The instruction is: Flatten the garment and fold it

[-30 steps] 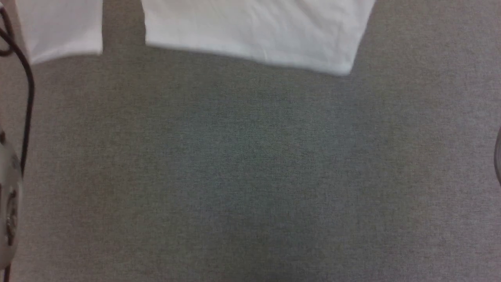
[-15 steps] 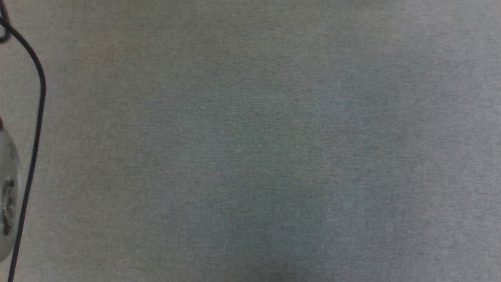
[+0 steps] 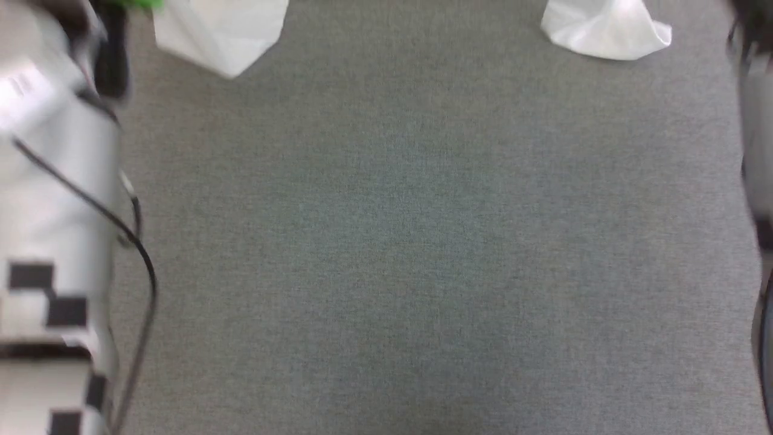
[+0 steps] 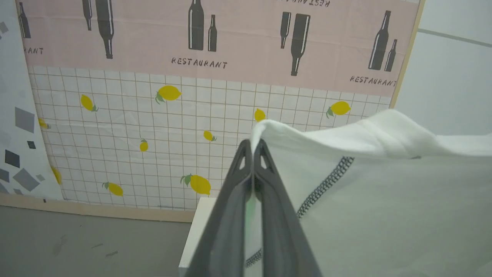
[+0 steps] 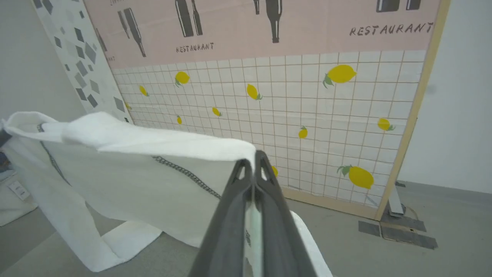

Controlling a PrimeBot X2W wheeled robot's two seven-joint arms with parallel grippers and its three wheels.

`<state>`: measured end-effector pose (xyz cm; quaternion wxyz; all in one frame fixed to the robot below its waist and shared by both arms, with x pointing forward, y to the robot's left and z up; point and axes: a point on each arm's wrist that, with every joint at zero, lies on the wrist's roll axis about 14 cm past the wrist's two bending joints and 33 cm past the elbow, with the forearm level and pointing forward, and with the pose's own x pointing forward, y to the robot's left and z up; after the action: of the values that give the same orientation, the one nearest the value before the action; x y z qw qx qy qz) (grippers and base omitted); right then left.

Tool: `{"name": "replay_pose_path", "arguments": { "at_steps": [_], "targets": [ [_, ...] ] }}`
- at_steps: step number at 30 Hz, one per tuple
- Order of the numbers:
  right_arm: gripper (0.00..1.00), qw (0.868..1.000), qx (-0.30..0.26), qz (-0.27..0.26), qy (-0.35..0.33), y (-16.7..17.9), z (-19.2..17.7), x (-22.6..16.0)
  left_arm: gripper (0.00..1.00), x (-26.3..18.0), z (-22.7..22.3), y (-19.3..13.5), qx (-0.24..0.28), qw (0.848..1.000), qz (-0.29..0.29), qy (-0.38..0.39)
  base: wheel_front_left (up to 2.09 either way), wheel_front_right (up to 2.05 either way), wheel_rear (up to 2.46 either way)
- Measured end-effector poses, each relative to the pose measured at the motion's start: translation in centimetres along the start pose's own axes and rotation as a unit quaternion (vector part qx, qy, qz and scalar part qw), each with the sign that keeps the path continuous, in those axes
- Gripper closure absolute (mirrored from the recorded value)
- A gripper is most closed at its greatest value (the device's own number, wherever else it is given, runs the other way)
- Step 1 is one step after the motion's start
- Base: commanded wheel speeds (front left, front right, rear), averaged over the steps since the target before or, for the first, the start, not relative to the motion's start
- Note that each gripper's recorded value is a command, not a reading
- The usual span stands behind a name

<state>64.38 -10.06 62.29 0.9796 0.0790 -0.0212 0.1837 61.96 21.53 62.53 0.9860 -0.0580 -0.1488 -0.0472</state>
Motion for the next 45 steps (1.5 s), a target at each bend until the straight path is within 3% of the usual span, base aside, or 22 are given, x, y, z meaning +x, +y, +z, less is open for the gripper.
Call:
{"name": "replay_pose_path", "arguments": {
  "at_steps": [5, 9, 12, 16, 22, 29, 35, 40, 41, 42, 43, 45],
  "targets": [
    [1.00, 0.999, 0.031, 0.000, 0.045, 0.2, -4.4, -5.9, 1.00, -6.9, -3.1, -0.5, -0.047, 0.997, 0.013, 0.053, 0.00, 0.00, 0.00],
    [1.00, 0.991, 0.055, -0.011, 0.126, 0.5, -9.2, -11.8, 1.00, -13.8, -5.9, -1.5, -0.077, 0.989, 0.028, 0.122, 0.00, 0.00, 0.00],
    [1.00, 0.976, 0.058, -0.031, 0.206, 0.4, -13.3, -17.6, 1.00, -19.2, -7.3, -2.5, -0.093, 0.979, 0.042, 0.174, 0.00, 0.00, 0.00],
    [1.00, 0.960, 0.095, -0.061, 0.257, 0.8, -16.1, -23.2, 1.00, -24.7, -8.9, -4.0, -0.116, 0.962, 0.052, 0.241, 0.00, 0.00, 0.00],
    [1.00, 0.928, 0.102, -0.084, 0.347, 1.9, -19.3, -29.8, 1.00, -31.6, -11.5, -4.9, -0.133, 0.923, 0.071, 0.353, 0.00, 0.00, 0.00],
    [1.00, 0.892, 0.088, -0.082, 0.435, 3.1, -21.3, -34.5, 1.00, -36.9, -13.8, -4.9, -0.115, 0.875, 0.078, 0.463, 0.00, 0.00, 0.00],
    [1.00, 0.852, 0.079, -0.079, 0.512, 3.8, -22.9, -37.6, 1.00, -39.5, -15.0, -5.2, -0.098, 0.838, 0.072, 0.532, 0.00, 0.00, 0.00],
    [1.00, 0.848, 0.078, -0.082, 0.517, 4.1, -23.0, -37.6, 1.00, -40.1, -15.3, -5.1, -0.106, 0.825, 0.080, 0.549, 0.00, 0.00, 0.00],
    [0.95, 0.851, 0.079, -0.083, 0.513, 4.2, -23.0, -37.5, 0.54, -40.1, -15.2, -5.1, -0.110, 0.824, 0.083, 0.549, 0.00, 0.00, 0.00],
    [0.60, 0.853, 0.078, -0.085, 0.508, 4.2, -22.9, -37.3, 0.00, -40.0, -15.1, -5.1, -0.115, 0.824, 0.085, 0.548, 0.00, 0.00, 0.00],
    [0.00, 0.855, 0.081, -0.088, 0.505, 4.2, -22.8, -37.3, 0.00, -40.0, -15.1, -5.1, -0.119, 0.822, 0.088, 0.551, 0.00, 0.00, 0.00],
    [0.00, 0.859, 0.084, -0.090, 0.497, 4.2, -22.7, -37.1, 0.00, -39.8, -14.8, -5.2, -0.131, 0.821, 0.089, 0.548, 0.00, 0.00, 0.00]
  ]
}}
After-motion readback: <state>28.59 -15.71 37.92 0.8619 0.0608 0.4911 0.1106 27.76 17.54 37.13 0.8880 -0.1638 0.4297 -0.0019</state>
